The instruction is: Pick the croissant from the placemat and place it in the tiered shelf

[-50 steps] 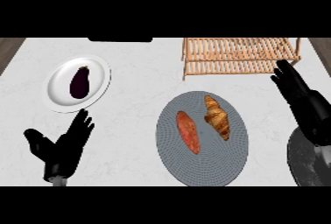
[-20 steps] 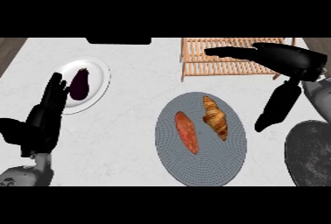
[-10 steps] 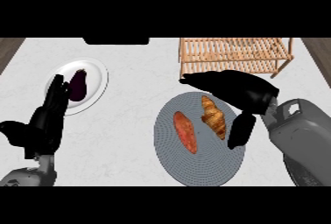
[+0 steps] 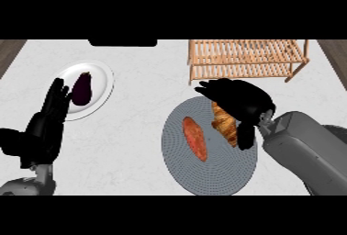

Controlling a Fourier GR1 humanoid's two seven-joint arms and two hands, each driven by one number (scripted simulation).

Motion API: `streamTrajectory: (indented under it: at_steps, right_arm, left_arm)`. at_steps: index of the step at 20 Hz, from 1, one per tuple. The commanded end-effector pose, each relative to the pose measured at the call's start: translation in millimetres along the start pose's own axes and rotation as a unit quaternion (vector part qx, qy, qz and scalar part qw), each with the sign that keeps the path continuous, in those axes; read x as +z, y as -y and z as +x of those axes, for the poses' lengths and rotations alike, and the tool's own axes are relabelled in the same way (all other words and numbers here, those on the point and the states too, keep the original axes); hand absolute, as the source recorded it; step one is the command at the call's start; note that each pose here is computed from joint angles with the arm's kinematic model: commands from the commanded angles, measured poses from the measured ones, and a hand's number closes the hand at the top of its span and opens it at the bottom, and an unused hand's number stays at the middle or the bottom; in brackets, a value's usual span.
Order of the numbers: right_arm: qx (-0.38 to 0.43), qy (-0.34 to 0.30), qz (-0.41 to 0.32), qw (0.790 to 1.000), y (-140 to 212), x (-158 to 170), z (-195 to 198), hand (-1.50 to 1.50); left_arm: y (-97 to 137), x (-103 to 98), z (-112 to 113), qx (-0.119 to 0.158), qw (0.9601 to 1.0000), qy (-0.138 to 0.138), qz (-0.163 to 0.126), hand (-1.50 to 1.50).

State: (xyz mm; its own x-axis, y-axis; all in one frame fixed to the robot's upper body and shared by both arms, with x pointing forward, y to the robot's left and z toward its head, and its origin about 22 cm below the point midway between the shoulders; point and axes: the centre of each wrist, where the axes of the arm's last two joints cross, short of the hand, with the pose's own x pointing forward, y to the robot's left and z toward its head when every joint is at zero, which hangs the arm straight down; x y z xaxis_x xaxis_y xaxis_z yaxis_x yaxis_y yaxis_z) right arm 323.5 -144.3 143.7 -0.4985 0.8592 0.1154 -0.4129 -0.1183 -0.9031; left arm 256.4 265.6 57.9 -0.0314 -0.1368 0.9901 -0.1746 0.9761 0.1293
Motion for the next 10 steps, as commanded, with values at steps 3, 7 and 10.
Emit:
streamTrajectory:
  at_steps: [3,7,10]
  right_arm:
    - [-0.006,-0.008,-0.001,1.0,-13,2,-15,-1.5]
    - [-0.01,-0.002,0.002,1.0,-31,-20,-40,-1.5]
    - [-0.011,-0.003,0.006,1.0,-39,-33,-31,-1.5]
  left_arm:
    - [-3,-7,1,0.0,1.0,-0.003,0.002,0.0]
    - [-13,-8,3,0.004,1.0,0.006,0.005,0.0]
    - [0,-4,4,-0.003,0.9999,0.009,0.004,0.0]
